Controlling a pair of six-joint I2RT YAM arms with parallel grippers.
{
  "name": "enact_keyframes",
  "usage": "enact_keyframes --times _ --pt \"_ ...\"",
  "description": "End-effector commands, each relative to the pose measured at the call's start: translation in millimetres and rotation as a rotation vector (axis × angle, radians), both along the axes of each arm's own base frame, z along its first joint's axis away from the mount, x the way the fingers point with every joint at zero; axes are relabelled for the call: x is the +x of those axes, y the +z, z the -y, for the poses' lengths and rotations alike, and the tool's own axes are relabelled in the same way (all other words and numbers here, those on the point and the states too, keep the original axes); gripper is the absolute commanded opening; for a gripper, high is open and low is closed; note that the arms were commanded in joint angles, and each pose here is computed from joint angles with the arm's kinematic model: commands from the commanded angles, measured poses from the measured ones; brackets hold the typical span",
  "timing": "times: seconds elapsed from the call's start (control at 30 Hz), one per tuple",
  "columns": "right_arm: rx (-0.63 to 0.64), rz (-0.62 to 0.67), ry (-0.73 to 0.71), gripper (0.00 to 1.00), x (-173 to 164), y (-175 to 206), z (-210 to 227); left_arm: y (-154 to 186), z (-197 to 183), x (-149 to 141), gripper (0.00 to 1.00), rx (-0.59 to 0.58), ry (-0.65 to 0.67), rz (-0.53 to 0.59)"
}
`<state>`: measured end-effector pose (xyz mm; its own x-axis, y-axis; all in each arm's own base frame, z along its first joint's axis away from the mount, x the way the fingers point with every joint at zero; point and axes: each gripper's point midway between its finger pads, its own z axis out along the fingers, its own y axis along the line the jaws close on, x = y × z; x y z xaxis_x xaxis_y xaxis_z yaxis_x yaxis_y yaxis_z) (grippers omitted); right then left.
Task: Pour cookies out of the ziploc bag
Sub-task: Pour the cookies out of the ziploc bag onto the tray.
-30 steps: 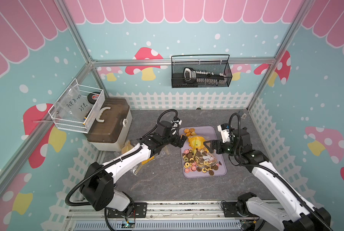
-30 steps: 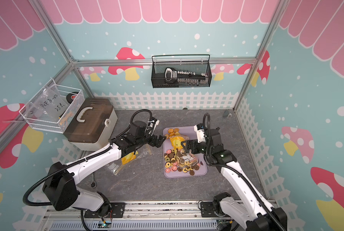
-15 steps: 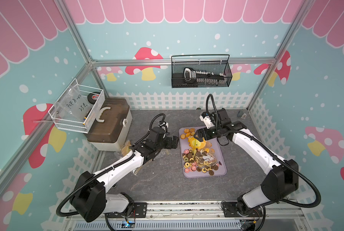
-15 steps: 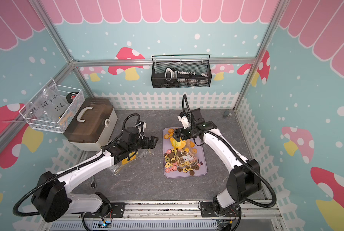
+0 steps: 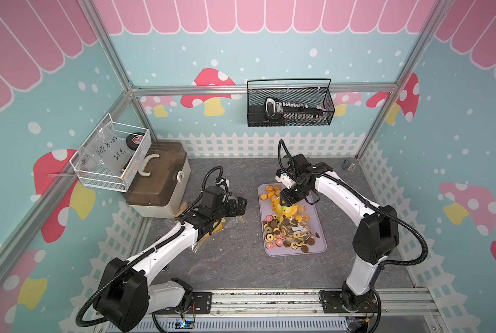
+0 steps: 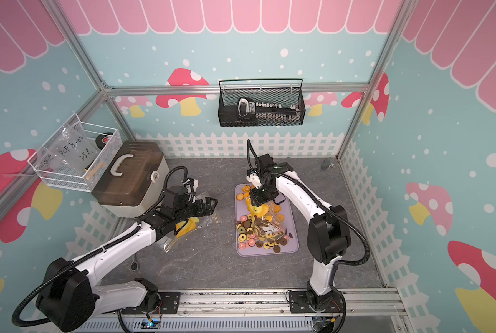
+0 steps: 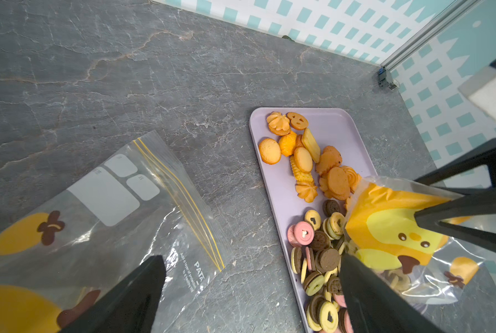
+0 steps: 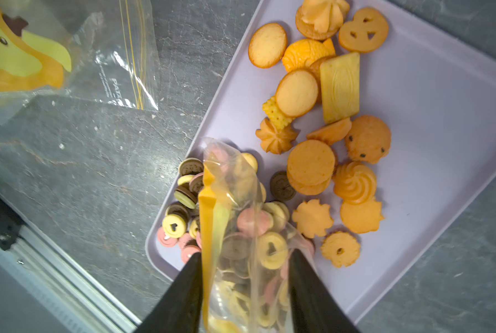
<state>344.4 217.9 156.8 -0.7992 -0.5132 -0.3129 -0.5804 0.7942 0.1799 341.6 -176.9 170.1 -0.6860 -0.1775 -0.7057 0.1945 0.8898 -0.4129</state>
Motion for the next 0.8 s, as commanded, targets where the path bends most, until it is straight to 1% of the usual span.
enact_keyframes --times 0.0,0.07,0.13,0.3,0.43,0.63,0.77 --pt "-0.008 -0.032 0.035 0.31 -17 3 2 -3 -2 -1 0.99 -0.037 0.007 -0.011" --pt "-0.016 -0.008 0.024 0.24 -17 6 5 -3 -1 -1 0.99 -0.048 -0.002 -0.011" --pt "-0.016 0.019 0.019 0.2 -17 10 8 -2 1 -1 0.99 -0.059 -0.008 -0.008" --pt "-0.017 0.081 -0.003 0.03 -16 21 14 -3 2 -1 0.99 -0.068 -0.011 -0.012" --pt "0.026 0.117 -0.016 0.01 -16 31 11 1 1 -2 0.99 -0.07 -0.01 0.0" --pt "0.08 0.193 -0.046 0.01 -14 53 10 4 -1 -3 0.99 -0.067 -0.006 0.009" --pt "0.097 0.199 -0.049 0.01 -15 58 9 5 0 -3 0.99 -0.068 -0.008 0.008"
